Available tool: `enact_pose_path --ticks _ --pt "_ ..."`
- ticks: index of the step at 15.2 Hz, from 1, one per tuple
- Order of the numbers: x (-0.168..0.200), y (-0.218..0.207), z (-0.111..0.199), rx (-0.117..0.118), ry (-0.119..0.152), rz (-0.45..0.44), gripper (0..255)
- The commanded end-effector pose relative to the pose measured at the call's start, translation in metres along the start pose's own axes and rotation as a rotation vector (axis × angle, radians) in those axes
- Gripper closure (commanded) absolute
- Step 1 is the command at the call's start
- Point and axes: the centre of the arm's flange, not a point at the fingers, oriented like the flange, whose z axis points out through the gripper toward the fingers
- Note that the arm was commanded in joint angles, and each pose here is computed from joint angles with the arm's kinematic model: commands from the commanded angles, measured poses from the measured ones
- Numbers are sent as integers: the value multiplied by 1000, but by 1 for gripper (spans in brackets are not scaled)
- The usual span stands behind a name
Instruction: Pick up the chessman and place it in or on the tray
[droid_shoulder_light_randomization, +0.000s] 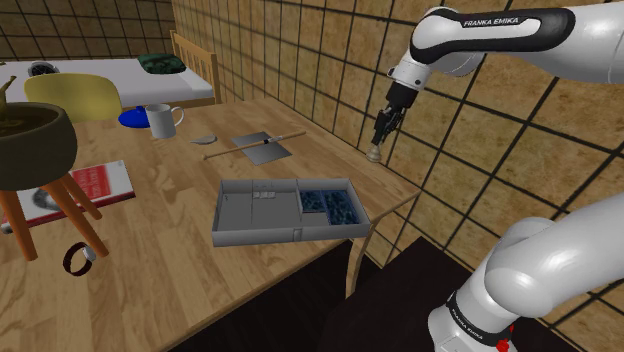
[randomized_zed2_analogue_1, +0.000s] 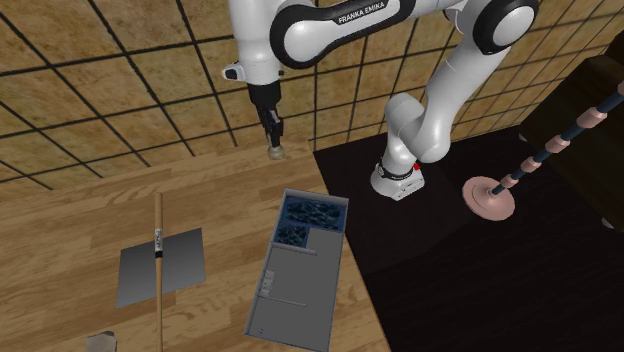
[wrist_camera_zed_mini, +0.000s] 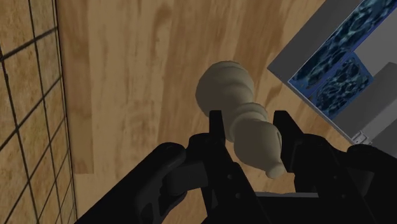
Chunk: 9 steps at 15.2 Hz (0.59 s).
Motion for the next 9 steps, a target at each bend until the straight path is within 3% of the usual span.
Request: enact_pose_path --ticks 1,4,9 --pt "1 -3 -11 0 0 0 255" --pt "2 -7 -25 0 0 0 255" --pt "15 -70 -11 0 0 0 255"
